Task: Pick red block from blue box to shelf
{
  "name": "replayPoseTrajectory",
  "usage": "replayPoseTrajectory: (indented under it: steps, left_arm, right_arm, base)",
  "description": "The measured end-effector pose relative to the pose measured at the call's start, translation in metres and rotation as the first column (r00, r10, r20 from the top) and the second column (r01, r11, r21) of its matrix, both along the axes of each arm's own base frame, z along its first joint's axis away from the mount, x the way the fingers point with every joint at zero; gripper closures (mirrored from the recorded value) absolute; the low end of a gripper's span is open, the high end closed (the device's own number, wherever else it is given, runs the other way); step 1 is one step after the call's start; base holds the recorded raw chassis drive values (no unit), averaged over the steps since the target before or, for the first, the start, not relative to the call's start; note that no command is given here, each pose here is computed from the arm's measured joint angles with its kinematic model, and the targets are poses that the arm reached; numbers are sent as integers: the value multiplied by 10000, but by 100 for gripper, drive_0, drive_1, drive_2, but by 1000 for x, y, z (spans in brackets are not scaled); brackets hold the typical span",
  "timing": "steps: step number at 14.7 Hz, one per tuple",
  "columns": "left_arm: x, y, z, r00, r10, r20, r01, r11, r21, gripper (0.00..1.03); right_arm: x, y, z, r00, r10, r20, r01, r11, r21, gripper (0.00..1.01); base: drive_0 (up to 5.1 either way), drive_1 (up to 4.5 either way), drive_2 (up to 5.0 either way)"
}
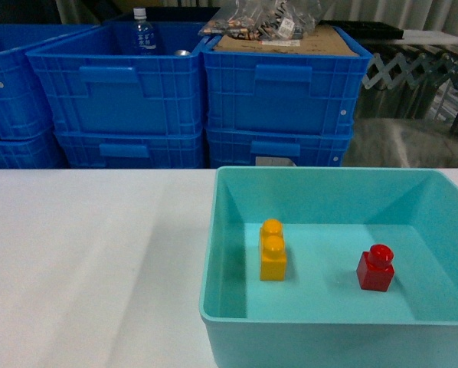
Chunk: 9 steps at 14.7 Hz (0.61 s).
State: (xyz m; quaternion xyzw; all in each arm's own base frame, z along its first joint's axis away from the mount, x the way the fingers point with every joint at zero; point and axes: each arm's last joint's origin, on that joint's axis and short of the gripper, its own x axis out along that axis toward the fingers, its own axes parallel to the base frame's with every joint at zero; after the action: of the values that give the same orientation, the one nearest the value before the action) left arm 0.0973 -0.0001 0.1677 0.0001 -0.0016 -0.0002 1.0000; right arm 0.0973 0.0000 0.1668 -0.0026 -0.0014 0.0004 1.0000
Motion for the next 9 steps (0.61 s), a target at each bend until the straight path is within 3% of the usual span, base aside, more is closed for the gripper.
replayPoseTrajectory:
  steps: [9]
  left_arm:
    - [0, 0, 0, 10000, 0, 0, 0, 10000, 0, 5]
  right_arm:
    - [0, 0, 0, 10000, 0, 0, 0, 10000, 4, 3]
  base:
    - [0, 0, 0]
